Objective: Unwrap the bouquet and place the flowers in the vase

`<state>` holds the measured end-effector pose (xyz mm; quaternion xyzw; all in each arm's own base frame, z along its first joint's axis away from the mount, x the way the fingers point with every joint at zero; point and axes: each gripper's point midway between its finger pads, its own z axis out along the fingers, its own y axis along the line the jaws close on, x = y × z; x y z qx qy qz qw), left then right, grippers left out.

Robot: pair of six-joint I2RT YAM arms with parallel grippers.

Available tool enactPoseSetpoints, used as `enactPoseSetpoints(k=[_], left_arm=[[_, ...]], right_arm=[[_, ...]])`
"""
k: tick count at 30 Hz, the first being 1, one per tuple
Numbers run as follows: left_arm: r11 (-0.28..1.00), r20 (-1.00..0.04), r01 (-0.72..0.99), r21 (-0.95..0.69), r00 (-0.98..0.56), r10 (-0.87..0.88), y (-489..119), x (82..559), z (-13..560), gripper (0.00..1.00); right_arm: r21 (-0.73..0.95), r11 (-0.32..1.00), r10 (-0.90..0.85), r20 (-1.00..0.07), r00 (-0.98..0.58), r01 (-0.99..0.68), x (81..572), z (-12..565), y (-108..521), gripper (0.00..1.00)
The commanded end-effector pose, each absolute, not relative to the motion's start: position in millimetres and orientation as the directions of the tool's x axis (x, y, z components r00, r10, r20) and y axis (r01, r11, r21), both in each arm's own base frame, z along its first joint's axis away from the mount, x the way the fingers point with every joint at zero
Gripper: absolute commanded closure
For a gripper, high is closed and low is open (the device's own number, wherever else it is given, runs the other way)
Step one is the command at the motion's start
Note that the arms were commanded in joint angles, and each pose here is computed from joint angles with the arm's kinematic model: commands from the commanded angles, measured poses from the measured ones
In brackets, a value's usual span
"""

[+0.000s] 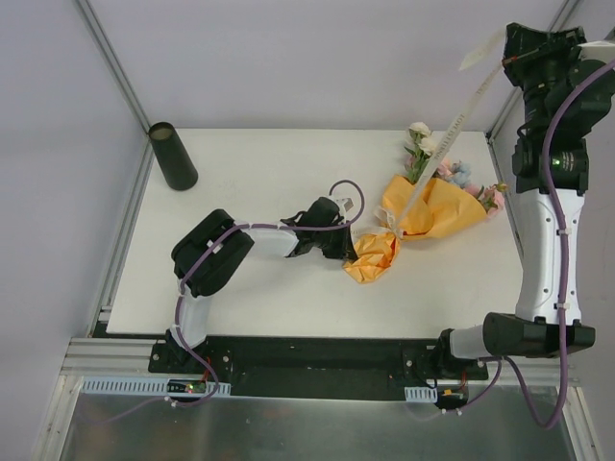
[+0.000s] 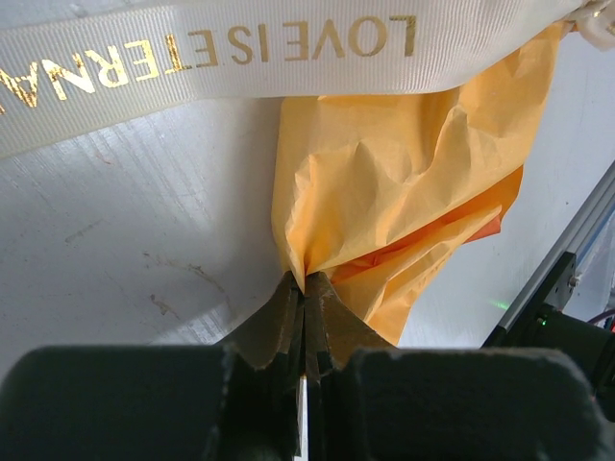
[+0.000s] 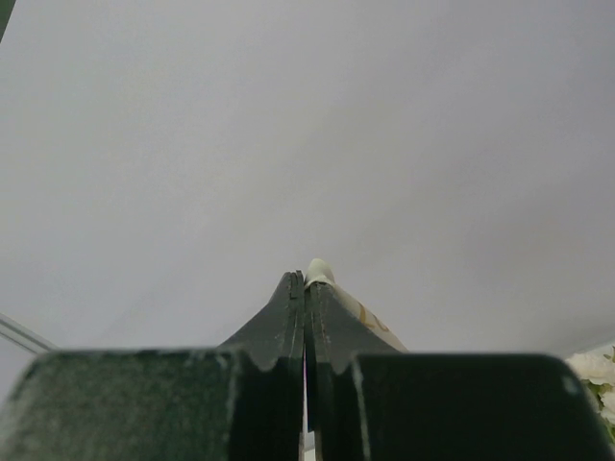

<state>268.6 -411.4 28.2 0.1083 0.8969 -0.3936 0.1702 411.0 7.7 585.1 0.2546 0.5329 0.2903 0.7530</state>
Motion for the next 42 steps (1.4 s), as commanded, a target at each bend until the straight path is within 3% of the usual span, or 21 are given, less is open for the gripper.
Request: enactPoseSetpoints(k=[1, 12, 19, 22, 25, 27, 30, 36, 42], left_arm=[[0.734, -0.37, 0.296, -0.611, -0.927, 0.066, -399.4, 263.0, -0.9, 1.0], [0.739, -0.373, 0.29, -0.609, -0.926, 0.056, -399.1, 264.8, -5.0, 1.0], [0.74, -0.365, 0.28, -0.611, -0.93, 0.05, -398.2, 262.6, -10.7, 1.0], [0.742, -0.368, 0.28, -0.61, -0.929, 0.048, -396.7, 262.2, -11.1, 1.0], [0.753, -0.37, 0.278, -0.597, -0.928, 0.049, -393.6, 261.6, -15.3, 1.0], [0.756, -0.367, 0.273, -0.595, -0.929, 0.047, -392.0, 261.4, -17.4, 1.0], [0.759, -0.364, 0.266, -0.594, -0.93, 0.041, -393.2, 262.5, -19.9, 1.0], [0.776, -0.373, 0.269, -0.57, -0.927, 0.047, -392.4, 266.5, -26.7, 1.0], [0.779, -0.38, 0.271, -0.566, -0.924, 0.046, -389.5, 265.7, -24.3, 1.0]], right_arm=[[0.669, 0.706, 0.704, -0.63, 0.327, -0.232, 394.6, 625.3, 6.1, 1.0], [0.675, 0.662, 0.741, -0.526, 0.417, -0.324, 360.0, 685.7, 2.2, 1.0], [0.685, 0.661, 0.744, -0.548, 0.382, -0.306, 356.9, 671.4, 5.6, 1.0], [0.703, 0.673, 0.731, -0.585, 0.352, -0.229, 356.3, 645.3, 1.8, 1.0], [0.752, 0.659, 0.696, -0.598, 0.396, -0.022, 350.4, 625.3, -29.4, 1.0], [0.728, 0.685, 0.644, -0.618, 0.451, 0.019, 343.4, 637.6, -41.1, 1.0], [0.693, 0.721, 0.602, -0.617, 0.508, -0.013, 336.7, 668.0, -43.3, 1.0], [0.708, 0.688, 0.656, -0.514, 0.552, -0.16, 327.3, 704.8, -34.7, 1.0], [0.764, 0.637, 0.708, -0.526, 0.472, -0.104, 329.6, 654.7, -31.8, 1.0]])
